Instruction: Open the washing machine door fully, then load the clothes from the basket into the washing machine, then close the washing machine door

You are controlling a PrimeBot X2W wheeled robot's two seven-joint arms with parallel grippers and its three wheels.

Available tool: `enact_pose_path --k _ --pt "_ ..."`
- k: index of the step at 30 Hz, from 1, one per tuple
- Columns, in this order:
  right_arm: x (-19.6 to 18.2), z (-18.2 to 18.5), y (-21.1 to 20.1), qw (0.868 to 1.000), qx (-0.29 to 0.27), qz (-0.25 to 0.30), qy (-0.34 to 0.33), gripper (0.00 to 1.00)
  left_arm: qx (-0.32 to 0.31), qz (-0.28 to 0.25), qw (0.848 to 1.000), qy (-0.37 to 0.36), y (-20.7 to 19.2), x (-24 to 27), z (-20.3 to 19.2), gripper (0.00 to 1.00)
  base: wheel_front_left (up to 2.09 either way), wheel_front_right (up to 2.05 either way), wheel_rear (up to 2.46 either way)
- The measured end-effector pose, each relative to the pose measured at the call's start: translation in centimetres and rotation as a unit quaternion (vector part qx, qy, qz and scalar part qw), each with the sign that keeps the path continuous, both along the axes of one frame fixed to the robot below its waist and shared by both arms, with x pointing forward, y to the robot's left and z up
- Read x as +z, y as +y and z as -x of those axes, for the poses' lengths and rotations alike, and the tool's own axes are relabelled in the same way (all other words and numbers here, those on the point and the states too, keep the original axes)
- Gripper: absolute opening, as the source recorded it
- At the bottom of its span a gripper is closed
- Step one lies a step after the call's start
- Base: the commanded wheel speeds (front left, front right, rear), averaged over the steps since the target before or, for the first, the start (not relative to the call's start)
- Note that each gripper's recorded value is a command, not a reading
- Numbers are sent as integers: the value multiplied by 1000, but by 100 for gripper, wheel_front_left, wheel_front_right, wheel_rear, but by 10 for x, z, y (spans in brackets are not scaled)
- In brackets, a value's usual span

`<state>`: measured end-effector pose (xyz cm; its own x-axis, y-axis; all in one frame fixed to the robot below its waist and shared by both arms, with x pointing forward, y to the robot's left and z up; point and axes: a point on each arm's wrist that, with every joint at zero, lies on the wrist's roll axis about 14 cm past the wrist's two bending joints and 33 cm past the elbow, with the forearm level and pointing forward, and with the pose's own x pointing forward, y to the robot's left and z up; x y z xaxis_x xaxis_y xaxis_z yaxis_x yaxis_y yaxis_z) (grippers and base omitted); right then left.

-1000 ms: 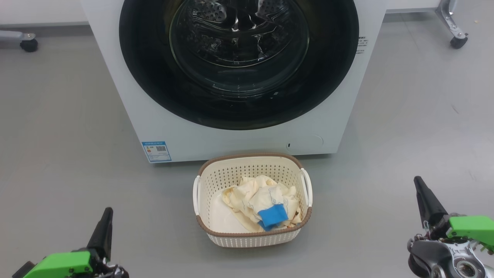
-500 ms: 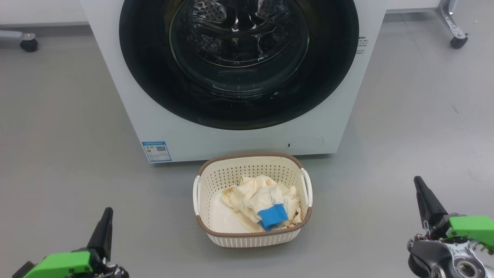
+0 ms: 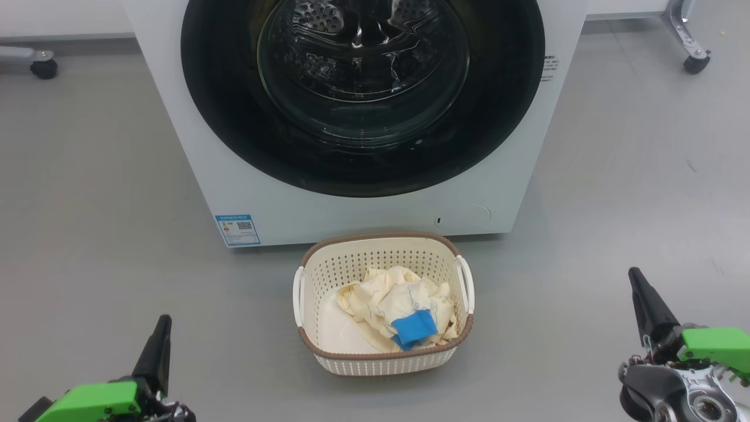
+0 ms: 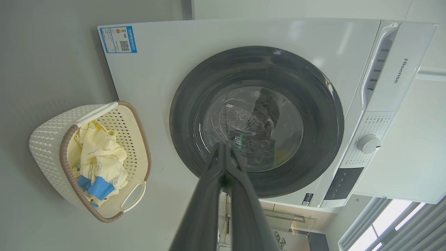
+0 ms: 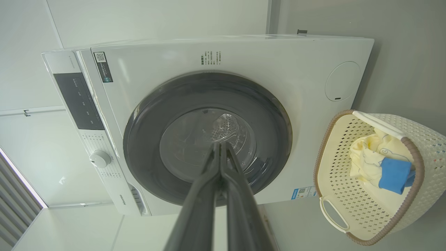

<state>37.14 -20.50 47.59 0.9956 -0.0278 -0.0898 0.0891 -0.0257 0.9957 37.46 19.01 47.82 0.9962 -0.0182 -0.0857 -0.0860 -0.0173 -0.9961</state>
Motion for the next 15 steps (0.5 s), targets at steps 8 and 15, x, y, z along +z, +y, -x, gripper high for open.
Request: enact_pose_path --k 8,15 --pt "0 0 0 1000 0 0 0 0 0 0 1000 0 0 0 0 0 0 0 0" --pt "0 0 0 1000 0 0 0 0 0 0 1000 0 0 0 0 0 0 0 0"
